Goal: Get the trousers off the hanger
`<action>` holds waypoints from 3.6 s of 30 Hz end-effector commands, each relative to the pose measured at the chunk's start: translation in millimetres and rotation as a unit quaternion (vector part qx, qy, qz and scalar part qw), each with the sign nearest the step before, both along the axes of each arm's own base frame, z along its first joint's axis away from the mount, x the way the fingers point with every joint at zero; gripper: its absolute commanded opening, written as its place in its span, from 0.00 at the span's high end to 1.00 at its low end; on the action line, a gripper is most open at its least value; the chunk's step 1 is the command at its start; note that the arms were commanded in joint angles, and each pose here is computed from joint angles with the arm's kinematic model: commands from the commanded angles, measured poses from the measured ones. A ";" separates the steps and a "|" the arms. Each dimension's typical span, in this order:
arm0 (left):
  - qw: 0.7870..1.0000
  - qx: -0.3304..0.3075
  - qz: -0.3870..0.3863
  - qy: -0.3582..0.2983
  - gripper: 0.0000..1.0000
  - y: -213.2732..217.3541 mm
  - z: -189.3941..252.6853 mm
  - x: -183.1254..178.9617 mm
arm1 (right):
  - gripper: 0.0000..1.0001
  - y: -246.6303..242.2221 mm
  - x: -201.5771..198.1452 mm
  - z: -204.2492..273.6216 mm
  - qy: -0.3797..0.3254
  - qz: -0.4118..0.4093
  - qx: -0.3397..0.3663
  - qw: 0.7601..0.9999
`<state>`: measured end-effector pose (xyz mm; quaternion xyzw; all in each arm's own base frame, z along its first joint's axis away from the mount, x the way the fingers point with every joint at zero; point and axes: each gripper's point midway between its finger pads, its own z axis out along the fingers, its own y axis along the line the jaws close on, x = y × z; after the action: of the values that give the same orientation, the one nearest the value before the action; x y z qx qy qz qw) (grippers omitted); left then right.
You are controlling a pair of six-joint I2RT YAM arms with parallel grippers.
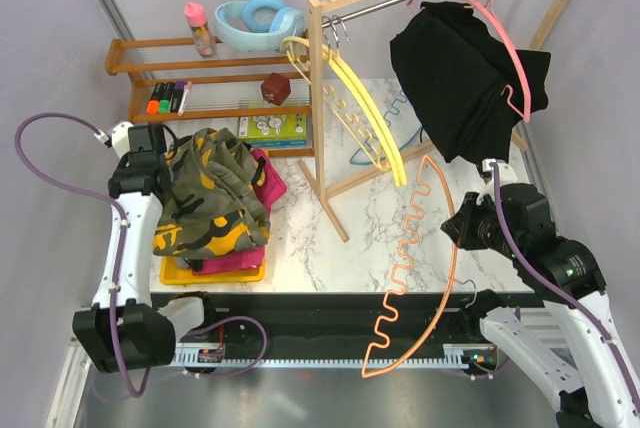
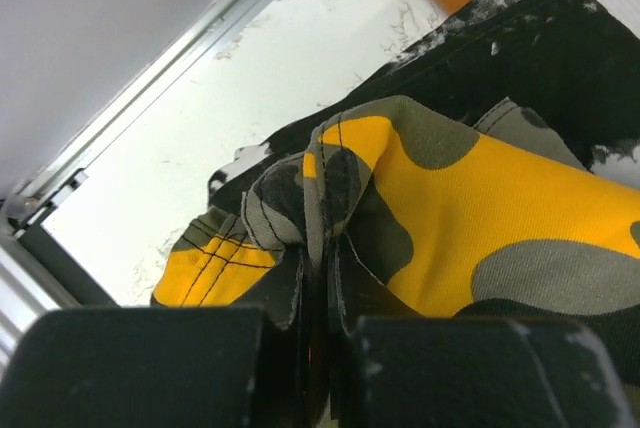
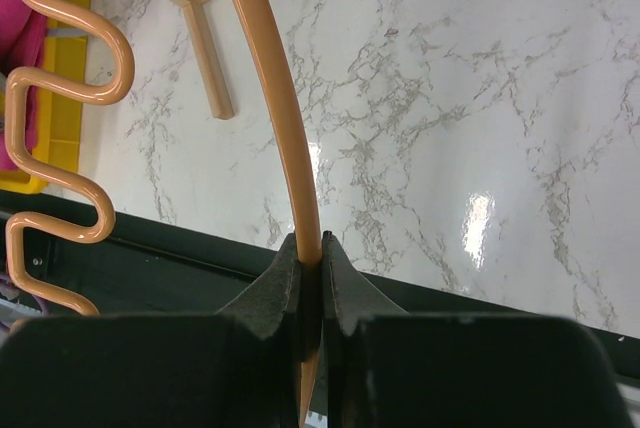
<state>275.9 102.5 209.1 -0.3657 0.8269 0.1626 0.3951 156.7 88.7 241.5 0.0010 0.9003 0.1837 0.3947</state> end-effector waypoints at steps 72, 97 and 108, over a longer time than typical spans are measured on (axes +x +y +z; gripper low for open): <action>0.445 -0.407 -0.794 -0.074 0.08 -495.7 71.9 -299.3 | 1.00 8.0 9.8 34.3 -0.037 -0.030 0.061 0.997; 0.428 0.242 -0.817 -0.302 0.07 -505.1 82.7 -274.5 | 1.00 -11.1 17.5 -34.5 0.134 -0.144 -0.014 0.980; 0.374 0.424 -0.806 -0.175 0.10 -534.7 4.1 -268.5 | 1.00 1.5 3.4 -26.1 0.141 -0.126 0.034 0.981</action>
<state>-1.3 -431.7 222.0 0.6405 0.4885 -0.0436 0.5910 164.9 81.2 201.0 0.1419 0.9413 0.1232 0.2803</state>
